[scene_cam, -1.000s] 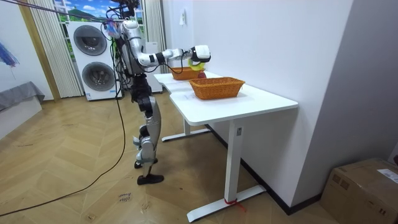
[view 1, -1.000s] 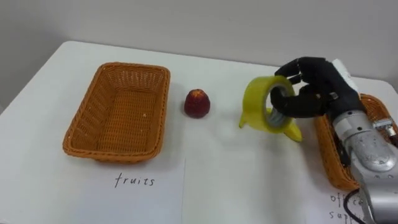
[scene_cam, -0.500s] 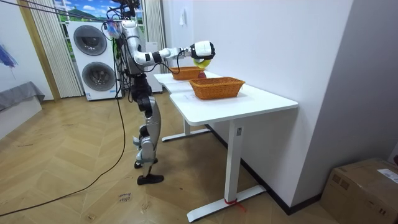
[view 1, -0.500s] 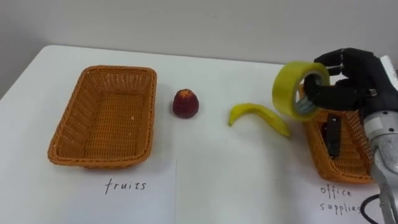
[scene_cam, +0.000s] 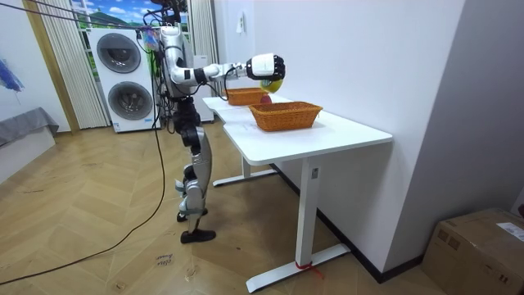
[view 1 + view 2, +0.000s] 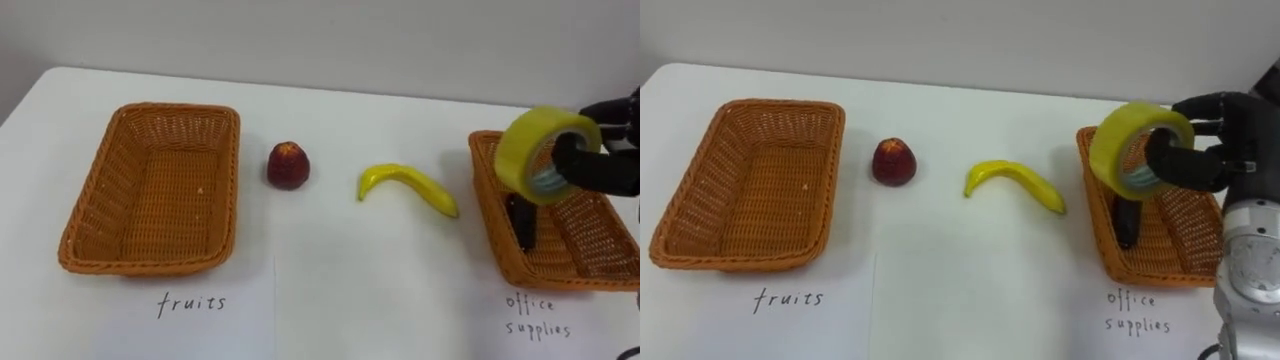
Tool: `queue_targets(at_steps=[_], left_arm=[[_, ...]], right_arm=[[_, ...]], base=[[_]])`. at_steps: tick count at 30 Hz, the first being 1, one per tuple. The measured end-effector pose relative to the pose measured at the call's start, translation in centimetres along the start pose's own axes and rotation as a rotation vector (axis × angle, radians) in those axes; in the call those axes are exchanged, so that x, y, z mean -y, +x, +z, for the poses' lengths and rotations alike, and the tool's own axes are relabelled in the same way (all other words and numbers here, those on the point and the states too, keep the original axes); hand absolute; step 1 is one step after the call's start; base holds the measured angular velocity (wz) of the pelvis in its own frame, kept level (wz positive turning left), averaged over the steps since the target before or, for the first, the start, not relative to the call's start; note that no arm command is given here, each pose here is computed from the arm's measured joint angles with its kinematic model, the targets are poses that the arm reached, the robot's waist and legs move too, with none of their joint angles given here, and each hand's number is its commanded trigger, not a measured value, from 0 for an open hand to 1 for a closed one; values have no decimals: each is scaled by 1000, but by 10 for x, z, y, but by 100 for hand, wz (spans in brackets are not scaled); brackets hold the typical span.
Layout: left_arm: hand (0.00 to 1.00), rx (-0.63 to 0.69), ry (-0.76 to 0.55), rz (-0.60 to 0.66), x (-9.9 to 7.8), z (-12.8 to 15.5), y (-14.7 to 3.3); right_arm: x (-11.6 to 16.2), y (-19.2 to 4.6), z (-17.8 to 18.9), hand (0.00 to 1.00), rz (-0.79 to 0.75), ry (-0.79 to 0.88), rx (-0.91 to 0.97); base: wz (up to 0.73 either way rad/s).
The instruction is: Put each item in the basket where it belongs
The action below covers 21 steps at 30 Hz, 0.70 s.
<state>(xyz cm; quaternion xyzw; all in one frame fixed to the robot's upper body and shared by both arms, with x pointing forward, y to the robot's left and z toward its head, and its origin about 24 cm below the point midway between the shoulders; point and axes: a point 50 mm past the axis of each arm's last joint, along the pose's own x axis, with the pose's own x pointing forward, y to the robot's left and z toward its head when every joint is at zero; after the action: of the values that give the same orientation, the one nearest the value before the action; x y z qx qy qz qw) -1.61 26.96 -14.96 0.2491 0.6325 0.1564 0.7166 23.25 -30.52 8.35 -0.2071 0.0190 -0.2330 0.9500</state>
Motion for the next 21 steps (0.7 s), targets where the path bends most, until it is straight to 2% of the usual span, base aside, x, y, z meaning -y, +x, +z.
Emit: queue_targets(at_steps=[21], left_arm=[[0, -13, 5, -6, -1, -2, 0]], right_arm=[[4, 1, -15, 100, -19, -35, -60]], base=[[-3]])
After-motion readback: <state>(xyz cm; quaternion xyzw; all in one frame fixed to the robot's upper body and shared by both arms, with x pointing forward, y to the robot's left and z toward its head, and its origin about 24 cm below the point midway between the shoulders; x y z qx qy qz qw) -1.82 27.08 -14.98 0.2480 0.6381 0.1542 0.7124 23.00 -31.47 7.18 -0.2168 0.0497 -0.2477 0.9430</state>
